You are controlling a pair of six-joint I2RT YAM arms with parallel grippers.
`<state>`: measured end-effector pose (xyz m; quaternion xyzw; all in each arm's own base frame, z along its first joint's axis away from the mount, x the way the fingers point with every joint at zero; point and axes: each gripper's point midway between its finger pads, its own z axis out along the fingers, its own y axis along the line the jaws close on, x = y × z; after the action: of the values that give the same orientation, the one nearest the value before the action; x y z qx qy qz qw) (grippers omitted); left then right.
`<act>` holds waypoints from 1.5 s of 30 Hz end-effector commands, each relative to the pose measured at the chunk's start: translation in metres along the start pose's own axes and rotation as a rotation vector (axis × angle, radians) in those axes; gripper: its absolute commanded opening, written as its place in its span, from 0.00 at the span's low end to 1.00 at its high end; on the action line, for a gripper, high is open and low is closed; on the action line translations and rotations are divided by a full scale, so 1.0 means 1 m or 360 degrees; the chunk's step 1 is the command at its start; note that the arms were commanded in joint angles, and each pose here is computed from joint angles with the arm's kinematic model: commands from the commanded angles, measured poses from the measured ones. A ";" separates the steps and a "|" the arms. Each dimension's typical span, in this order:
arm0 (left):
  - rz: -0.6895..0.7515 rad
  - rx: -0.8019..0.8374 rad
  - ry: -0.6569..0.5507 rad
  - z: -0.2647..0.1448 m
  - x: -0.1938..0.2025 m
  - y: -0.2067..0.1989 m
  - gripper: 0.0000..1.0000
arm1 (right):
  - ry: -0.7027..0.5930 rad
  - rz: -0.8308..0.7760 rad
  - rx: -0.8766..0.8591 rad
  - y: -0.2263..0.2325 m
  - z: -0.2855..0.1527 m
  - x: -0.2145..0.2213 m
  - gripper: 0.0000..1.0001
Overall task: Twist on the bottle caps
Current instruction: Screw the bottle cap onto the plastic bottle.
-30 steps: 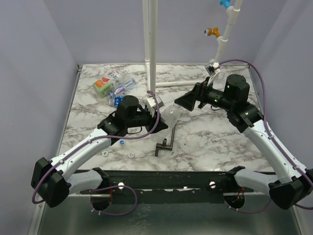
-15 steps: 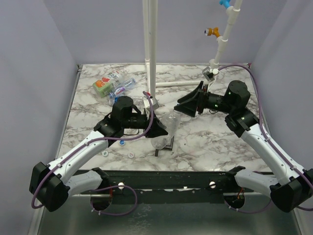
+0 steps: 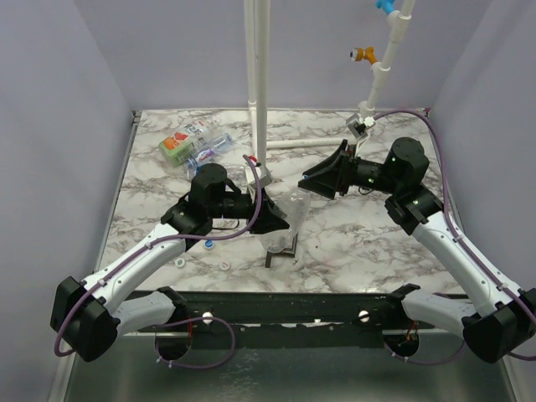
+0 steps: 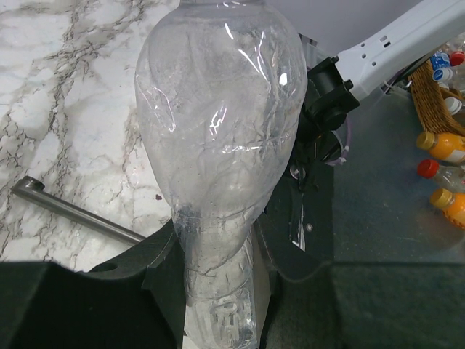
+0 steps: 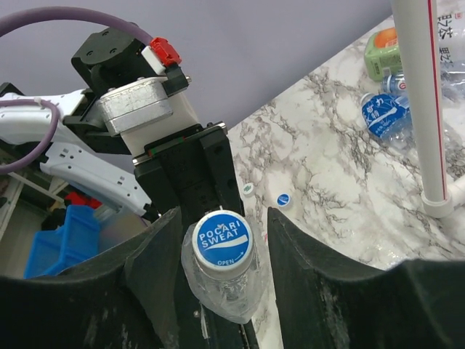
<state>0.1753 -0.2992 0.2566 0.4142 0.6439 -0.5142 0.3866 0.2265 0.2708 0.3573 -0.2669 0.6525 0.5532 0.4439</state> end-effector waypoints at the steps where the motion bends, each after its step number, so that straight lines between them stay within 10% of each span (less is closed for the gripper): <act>1: 0.0037 0.0061 -0.0028 0.001 -0.006 -0.004 0.00 | 0.0002 0.0016 0.0002 0.000 0.000 -0.003 0.50; 8: 0.0012 -0.0015 -0.0016 0.003 0.001 0.008 0.00 | 0.0000 0.0047 0.0053 -0.005 0.001 -0.005 0.23; 12: -0.0020 -0.0473 -0.0114 0.000 0.002 0.061 0.00 | 0.0074 0.0184 0.0241 -0.029 0.006 0.000 0.11; 20: 0.0040 -0.1301 -0.0289 -0.020 -0.017 0.129 0.00 | 0.0156 0.0506 0.0934 -0.103 -0.006 0.019 0.08; 33: 0.0329 -0.1726 -0.0166 0.022 -0.019 0.141 0.00 | 0.0117 0.0709 0.1481 -0.153 -0.018 0.044 0.03; 37: 0.0362 -0.1684 -0.0113 0.026 -0.011 0.140 0.00 | 0.0053 0.0673 0.1483 -0.150 -0.019 0.029 0.24; 42: 0.0298 -0.1480 -0.0026 0.024 0.007 0.139 0.00 | -0.0081 0.0516 0.1493 -0.136 -0.030 -0.012 0.89; 45: 0.0226 -0.1293 0.0014 0.020 0.012 0.133 0.00 | -0.0116 0.0442 0.1363 -0.127 -0.034 -0.031 1.00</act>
<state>0.3057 -0.3052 0.1861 0.2517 0.7721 -0.1224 0.5706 0.3408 0.2188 0.2823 0.0701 0.8614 0.2849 0.4145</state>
